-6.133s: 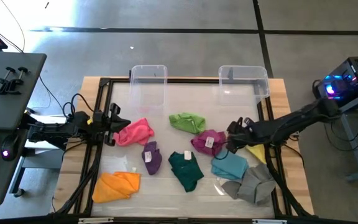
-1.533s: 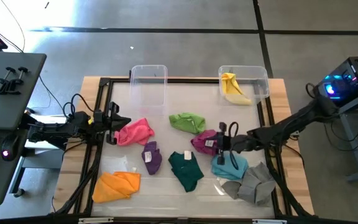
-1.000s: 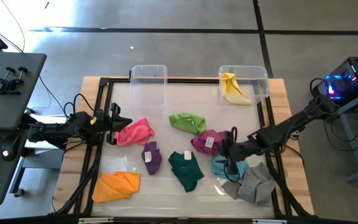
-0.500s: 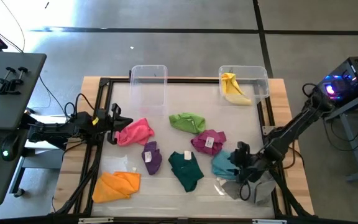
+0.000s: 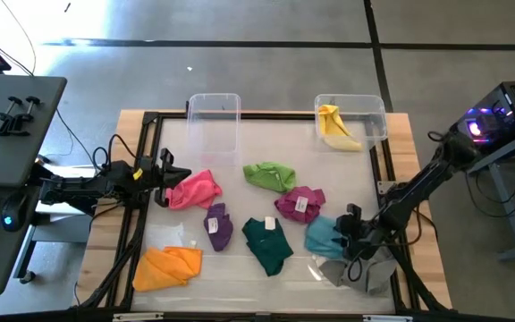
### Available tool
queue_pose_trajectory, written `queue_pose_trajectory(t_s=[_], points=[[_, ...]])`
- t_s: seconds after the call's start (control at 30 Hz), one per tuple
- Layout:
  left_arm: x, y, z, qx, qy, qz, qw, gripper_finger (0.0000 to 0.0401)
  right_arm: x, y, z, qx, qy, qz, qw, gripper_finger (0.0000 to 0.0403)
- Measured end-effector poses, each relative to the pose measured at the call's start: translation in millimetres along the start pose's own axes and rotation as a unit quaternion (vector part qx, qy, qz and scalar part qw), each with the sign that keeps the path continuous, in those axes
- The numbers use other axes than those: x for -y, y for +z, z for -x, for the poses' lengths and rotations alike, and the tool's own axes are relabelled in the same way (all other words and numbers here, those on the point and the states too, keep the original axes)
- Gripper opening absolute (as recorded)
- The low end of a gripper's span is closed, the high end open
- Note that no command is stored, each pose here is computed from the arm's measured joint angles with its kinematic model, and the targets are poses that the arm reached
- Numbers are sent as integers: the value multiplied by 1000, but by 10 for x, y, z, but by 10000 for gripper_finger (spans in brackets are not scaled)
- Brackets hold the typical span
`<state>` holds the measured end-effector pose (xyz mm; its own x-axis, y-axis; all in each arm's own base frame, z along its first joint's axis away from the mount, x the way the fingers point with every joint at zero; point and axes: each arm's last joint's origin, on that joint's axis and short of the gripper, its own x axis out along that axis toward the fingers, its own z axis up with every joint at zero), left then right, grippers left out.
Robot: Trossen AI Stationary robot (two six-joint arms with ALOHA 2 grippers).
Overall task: Sort towels by color in basket
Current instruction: Put the blue towel into the right transparent bin
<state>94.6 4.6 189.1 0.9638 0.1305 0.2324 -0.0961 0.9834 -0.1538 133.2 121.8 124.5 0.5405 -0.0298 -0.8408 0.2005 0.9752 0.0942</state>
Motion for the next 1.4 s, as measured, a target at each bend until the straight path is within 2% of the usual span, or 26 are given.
queue_pose_trajectory(t_s=[0.17, 0.37, 0.53, 0.63, 0.8, 0.9, 1.07, 1.13, 1.23, 1.3, 1.4], points=[[0, -2, 0, -1, 0, 0, 1000, 0, -17, -67, -149, -5, -19, 27, 999, 141], [-3, -25, 1, -14, 1, 23, 1000, 0, -59, -75, -269, 32, -46, 28, 998, 76], [-7, -60, 2, -32, 4, 27, 999, 0, -96, -36, -281, 75, -28, 6, 997, 18], [-6, -53, 1, -28, 3, 27, 999, 0, -153, 26, -268, 128, -13, -12, 992, 18], [-6, -51, 1, -27, 2, 27, 999, 0, -343, 248, -139, 296, -8, 1, 955, 36], [-6, -53, 1, -28, 3, 27, 999, 0, -426, 374, -48, 353, 6, 29, 935, 28], [-6, -52, 1, -27, 2, 26, 999, 0, -461, 601, 98, 435, -12, 83, 896, 16], [-6, -52, 1, -27, 2, 27, 999, 0, -429, 717, 160, 470, -43, 105, 875, 20], [-6, -52, 1, -28, 3, 26, 999, 0, -320, 912, 266, 517, -110, 109, 842, 26], [-6, -52, 1, -27, 2, 26, 999, 0, -202, 1024, 317, 526, -175, 92, 827, 26], [-6, -50, 1, -26, 2, 26, 999, 0, 40, 1168, 416, 505, -292, 36, 812, 22]])
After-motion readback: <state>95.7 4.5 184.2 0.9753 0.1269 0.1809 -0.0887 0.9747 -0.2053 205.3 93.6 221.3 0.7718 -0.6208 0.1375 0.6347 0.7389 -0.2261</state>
